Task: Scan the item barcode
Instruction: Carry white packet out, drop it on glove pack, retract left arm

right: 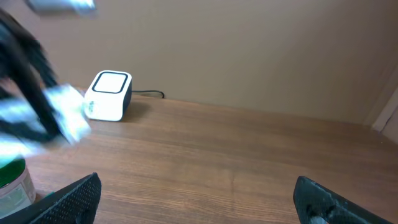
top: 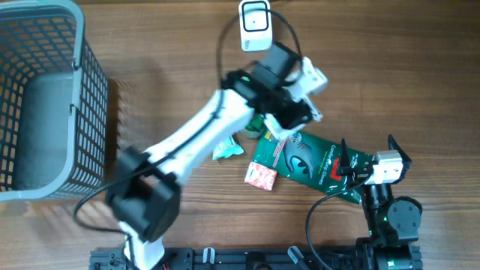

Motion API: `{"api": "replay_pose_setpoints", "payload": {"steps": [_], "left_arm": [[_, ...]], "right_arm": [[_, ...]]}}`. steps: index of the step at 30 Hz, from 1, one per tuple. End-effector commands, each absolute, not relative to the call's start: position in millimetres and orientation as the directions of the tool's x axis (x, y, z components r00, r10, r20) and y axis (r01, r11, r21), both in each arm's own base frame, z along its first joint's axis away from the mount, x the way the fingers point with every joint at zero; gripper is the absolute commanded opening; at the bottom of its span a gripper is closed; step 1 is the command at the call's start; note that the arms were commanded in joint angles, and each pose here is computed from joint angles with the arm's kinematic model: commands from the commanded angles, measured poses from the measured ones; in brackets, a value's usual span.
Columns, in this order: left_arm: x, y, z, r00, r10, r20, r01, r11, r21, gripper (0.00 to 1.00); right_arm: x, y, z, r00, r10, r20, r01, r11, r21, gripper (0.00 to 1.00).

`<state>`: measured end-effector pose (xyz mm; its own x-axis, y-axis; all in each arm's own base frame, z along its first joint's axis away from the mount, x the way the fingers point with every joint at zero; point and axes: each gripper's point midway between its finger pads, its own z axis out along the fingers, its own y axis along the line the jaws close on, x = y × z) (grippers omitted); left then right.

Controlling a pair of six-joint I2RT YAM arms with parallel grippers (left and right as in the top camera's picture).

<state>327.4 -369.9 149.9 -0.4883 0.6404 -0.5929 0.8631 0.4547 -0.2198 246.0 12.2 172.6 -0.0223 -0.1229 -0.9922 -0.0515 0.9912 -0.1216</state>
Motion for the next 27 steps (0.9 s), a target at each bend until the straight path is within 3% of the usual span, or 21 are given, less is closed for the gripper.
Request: {"api": "replay_pose_setpoints", "payload": {"steps": [1,7,10,11,12,15,20,21,23,27], "left_arm": [[325,-397,100,-0.549,0.637,-0.541,0.832,0.476,-0.284,0.48],[329,-411,54,-0.703,0.550,-0.451,0.708,0.594,-0.382,0.44],[333,-413,64,-0.690,0.541,-0.481,0.718,0.595,-0.361,0.63],[335,-415,75,-0.682,0.533,-0.501,0.724,0.589,-0.359,0.69],[338,-418,90,-0.669,0.521,-0.529,0.733,0.581,-0.355,0.98],[357,-418,142,-0.621,0.470,-0.627,0.748,0.595,-0.294,1.00],[400,-359,245,-0.523,0.334,-0.784,0.635,0.766,-0.098,1.00],[400,-350,264,-0.482,0.340,-0.808,0.638,0.768,-0.057,1.00],[393,-316,340,-0.284,0.374,-0.883,0.621,0.773,0.128,1.00],[358,-243,498,0.120,0.358,-0.926,0.392,0.840,0.376,1.00]], "right_arm": [[246,14,175,-0.012,-0.130,-0.991,-0.059,0.990,-0.129,1.00],[246,14,175,-0.012,-0.130,-0.991,-0.059,0.990,-0.129,1.00],[246,14,175,-0.012,-0.130,-0.991,-0.059,0.990,-0.129,1.00],[246,14,175,-0.012,-0.129,-0.992,-0.059,0.990,-0.128,1.00],[246,14,175,-0.012,-0.130,-0.991,-0.059,0.990,-0.129,1.00],[246,14,175,-0.012,-0.130,-0.991,-0.059,0.990,-0.129,1.00],[246,14,175,-0.012,-0.130,-0.991,-0.059,0.990,-0.129,1.00],[246,14,175,-0.012,-0.130,-0.991,-0.059,0.990,-0.129,1.00],[246,14,175,-0.012,-0.130,-0.991,-0.059,0.990,-0.129,1.00],[246,14,175,-0.012,-0.130,-0.991,-0.059,0.990,-0.129,1.00]]}}
